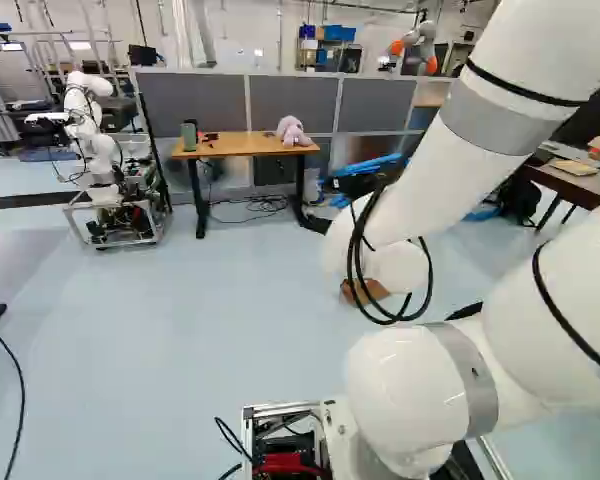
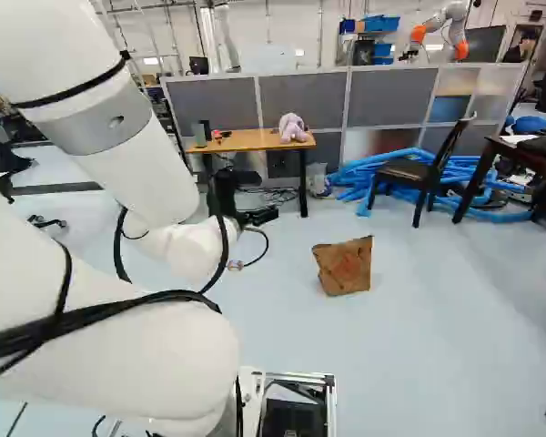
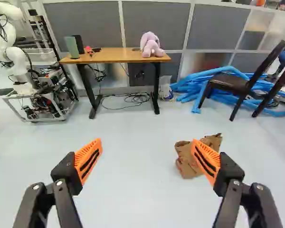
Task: Pick up the bag on the ground and place it on the table
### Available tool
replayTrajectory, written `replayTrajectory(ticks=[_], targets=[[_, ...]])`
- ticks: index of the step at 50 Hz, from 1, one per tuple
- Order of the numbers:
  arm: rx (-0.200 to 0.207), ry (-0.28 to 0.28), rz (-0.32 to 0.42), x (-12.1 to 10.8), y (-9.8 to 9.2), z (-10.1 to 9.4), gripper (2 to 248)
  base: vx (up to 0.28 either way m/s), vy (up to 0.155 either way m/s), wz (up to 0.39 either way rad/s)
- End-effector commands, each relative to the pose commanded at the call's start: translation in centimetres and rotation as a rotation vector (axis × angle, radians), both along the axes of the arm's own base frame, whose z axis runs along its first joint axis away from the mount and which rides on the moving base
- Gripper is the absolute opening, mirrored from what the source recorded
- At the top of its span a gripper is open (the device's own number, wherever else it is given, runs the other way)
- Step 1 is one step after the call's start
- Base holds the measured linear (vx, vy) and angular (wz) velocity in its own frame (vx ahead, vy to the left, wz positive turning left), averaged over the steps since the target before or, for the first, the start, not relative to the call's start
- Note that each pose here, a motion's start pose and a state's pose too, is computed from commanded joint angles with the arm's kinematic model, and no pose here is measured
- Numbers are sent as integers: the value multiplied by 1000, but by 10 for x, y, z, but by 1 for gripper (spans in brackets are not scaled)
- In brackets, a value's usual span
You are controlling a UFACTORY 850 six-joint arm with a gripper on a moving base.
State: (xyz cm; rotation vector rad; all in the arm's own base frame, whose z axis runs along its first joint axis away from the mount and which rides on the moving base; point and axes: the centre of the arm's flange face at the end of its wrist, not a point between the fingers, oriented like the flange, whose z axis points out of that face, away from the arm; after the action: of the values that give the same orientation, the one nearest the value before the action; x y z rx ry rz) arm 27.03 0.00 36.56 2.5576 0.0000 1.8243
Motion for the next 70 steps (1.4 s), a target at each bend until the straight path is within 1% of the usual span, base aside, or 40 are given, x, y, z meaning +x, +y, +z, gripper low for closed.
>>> replayTrajectory(ticks=[57,70], targets=[[0,0,0,0,0,0,247,0,0,0],[0,0,0,0,0,0,247,44,0,-3]])
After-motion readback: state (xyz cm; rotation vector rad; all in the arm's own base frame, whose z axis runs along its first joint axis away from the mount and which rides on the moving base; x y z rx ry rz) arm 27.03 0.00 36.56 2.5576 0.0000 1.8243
